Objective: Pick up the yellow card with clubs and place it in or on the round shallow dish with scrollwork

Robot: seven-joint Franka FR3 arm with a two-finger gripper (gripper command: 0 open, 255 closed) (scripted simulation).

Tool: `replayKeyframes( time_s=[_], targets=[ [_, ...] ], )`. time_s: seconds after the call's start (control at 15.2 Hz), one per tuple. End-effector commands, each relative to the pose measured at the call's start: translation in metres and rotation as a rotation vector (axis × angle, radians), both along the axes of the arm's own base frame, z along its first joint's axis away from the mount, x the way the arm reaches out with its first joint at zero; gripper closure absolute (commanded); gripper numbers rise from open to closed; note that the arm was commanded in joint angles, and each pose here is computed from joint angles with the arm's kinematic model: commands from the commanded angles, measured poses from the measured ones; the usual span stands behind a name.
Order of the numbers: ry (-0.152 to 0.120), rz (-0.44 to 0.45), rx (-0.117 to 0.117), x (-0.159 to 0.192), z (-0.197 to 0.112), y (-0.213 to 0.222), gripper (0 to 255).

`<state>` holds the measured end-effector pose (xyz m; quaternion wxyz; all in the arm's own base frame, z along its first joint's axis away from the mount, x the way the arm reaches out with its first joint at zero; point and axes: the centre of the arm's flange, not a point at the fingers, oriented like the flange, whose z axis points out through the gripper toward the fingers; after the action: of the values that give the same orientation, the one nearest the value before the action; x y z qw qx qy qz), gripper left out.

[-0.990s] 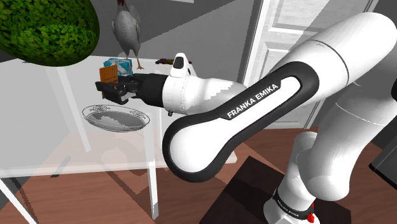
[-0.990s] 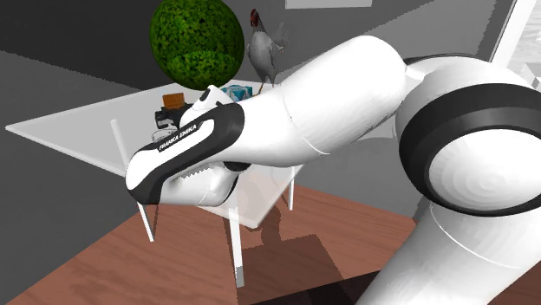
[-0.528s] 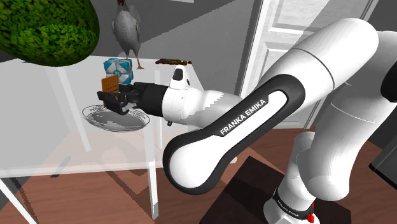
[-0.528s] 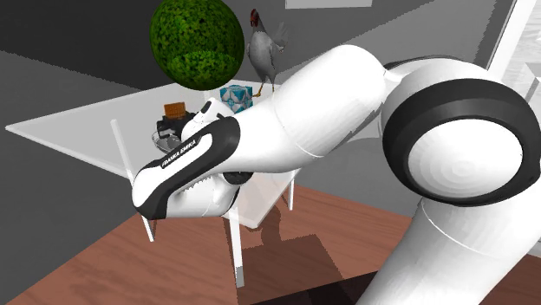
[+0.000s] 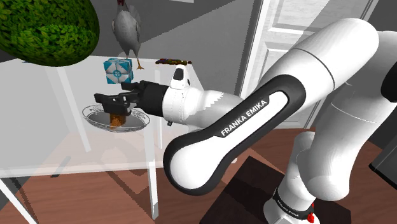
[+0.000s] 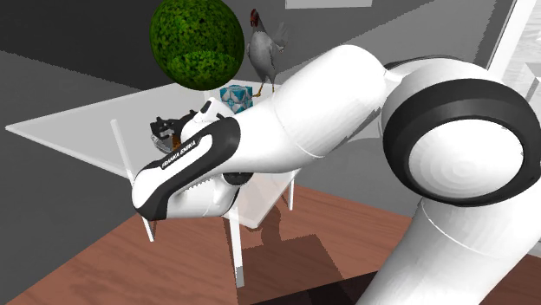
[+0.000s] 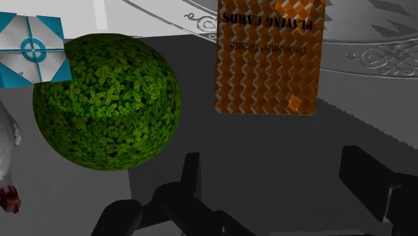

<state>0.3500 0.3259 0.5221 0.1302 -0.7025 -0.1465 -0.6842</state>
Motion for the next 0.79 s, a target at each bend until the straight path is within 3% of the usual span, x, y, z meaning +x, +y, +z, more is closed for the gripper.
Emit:
replayKeyframes(
  time_s=[0.0,0.13,0.4,0.73],
  targets=[
    [0.014,-0.004,-0.011,0.001,-0.008,-0.002,0],
    [0.014,-0.004,-0.011,0.002,-0.006,-0.001,0],
    [0.014,-0.004,-0.011,-0.044,-0.003,-0.020,0],
    [0.014,-0.004,-0.011,-0.044,-0.003,-0.020,0]
  ],
)
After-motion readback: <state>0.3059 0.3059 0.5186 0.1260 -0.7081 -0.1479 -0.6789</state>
